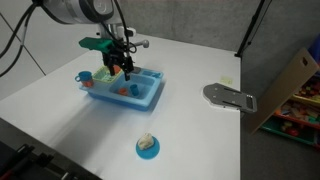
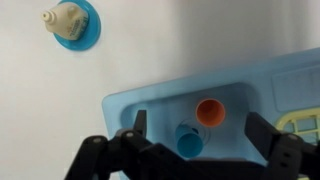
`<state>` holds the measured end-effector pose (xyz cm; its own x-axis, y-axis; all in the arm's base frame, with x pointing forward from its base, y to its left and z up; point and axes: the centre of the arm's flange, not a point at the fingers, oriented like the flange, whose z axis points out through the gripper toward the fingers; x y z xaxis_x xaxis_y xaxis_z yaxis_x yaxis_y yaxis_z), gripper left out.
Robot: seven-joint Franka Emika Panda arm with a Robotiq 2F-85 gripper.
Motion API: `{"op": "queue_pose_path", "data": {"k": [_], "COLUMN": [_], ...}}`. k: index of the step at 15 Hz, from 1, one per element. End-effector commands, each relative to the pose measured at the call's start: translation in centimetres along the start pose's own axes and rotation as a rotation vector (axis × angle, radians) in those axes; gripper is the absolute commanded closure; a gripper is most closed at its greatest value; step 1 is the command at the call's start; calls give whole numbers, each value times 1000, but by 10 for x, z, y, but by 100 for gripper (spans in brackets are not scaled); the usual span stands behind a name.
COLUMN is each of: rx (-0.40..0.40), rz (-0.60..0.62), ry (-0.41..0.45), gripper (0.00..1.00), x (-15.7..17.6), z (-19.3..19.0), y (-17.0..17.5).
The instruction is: Pick up the orange cup and put it in the sink
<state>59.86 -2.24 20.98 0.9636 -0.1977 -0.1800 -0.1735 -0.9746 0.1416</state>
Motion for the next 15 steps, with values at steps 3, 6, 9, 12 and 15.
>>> {"op": "queue_pose_path", "data": {"k": [3,6,9,12,15], "rx": [-6,-14,-22,-15,5], "rz": [-14,-13,-10,-31,-83], "ry": [-67,-94,-108,-80,-30], "gripper": [0,0,0,0,0], "x": [-40,-59,-79,-103,-128], "z": [-55,-82,-109,-137,-161], "y": [8,12,19,26,30]}}
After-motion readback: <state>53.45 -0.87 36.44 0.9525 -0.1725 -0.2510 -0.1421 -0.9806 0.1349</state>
